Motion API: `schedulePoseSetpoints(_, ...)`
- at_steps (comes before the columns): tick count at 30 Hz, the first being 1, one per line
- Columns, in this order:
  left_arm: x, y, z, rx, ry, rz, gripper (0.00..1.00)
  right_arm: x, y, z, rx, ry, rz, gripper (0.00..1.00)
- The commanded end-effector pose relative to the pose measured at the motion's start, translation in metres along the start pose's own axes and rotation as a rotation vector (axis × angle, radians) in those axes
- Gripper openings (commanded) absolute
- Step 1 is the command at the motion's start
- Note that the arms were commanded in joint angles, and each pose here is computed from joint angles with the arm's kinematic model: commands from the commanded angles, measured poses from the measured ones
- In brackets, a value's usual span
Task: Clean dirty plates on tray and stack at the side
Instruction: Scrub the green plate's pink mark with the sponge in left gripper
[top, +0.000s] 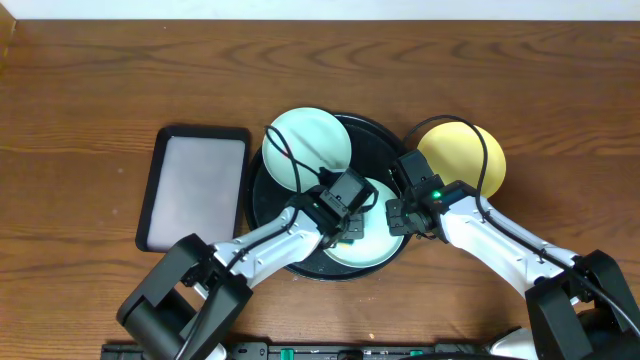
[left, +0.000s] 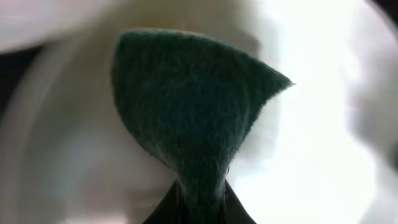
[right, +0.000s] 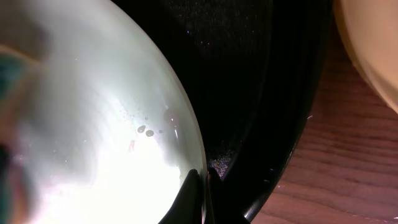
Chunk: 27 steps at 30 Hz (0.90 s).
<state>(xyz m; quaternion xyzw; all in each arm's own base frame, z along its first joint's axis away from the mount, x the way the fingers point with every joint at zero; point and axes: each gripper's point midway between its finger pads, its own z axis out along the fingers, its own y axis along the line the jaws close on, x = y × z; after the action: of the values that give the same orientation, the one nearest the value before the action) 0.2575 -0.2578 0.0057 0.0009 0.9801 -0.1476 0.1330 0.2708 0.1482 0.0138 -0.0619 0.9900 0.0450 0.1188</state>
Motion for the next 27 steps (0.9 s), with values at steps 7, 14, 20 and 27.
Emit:
schedulePoseSetpoints(7,0.015,-0.049,-0.013,0.240,0.105,0.051,0.08,0.004,-0.001,0.003,0.001,0.016,0.003,0.01)
schedulePoseSetpoints(14,-0.019,-0.049,-0.052,0.210,-0.084,0.091,0.07,0.004,-0.001,0.003,0.001,0.016,0.003,0.01)
schedulePoseSetpoints(20,-0.028,-0.017,-0.055,0.040,-0.156,0.094,0.07,0.004,-0.001,0.003,0.001,0.016,0.003,0.01)
schedulePoseSetpoints(27,-0.018,0.022,-0.036,-0.143,-0.124,0.095,0.08,0.004,-0.001,0.003,0.001,0.015,0.003,0.01)
